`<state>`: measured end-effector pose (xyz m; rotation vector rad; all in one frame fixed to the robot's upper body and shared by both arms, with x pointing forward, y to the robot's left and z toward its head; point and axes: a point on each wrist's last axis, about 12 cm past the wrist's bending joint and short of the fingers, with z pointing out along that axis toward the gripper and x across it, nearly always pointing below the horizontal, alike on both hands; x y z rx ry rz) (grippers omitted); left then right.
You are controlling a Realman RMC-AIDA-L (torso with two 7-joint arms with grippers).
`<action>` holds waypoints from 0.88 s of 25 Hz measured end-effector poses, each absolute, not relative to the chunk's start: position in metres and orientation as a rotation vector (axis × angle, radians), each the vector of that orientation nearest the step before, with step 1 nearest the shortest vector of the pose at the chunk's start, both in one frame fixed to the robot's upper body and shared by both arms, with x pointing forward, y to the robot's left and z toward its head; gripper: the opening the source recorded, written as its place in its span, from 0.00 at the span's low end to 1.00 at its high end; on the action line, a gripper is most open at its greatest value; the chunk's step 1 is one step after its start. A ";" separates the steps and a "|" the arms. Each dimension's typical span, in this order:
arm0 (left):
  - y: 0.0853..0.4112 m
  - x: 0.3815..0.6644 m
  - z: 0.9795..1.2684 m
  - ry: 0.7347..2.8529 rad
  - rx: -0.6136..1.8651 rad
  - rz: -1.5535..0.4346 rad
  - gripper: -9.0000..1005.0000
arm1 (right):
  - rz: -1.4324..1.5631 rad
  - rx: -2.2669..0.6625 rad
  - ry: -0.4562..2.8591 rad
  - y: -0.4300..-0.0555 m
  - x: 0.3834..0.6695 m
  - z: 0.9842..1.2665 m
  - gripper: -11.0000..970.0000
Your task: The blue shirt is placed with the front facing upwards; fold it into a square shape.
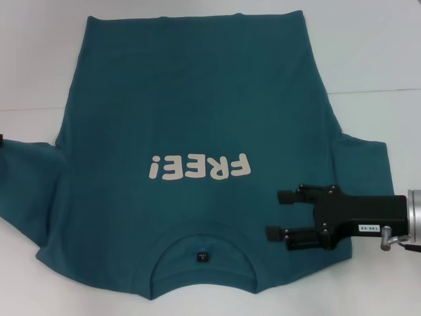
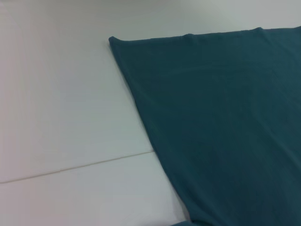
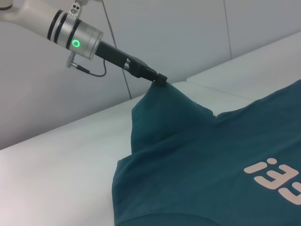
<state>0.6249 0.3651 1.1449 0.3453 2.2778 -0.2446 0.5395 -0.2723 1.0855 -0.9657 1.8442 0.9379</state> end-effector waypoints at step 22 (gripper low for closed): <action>0.364 0.630 1.168 2.292 0.466 -0.184 0.02 | 0.941 -0.963 1.849 -0.272 0.539 1.085 0.95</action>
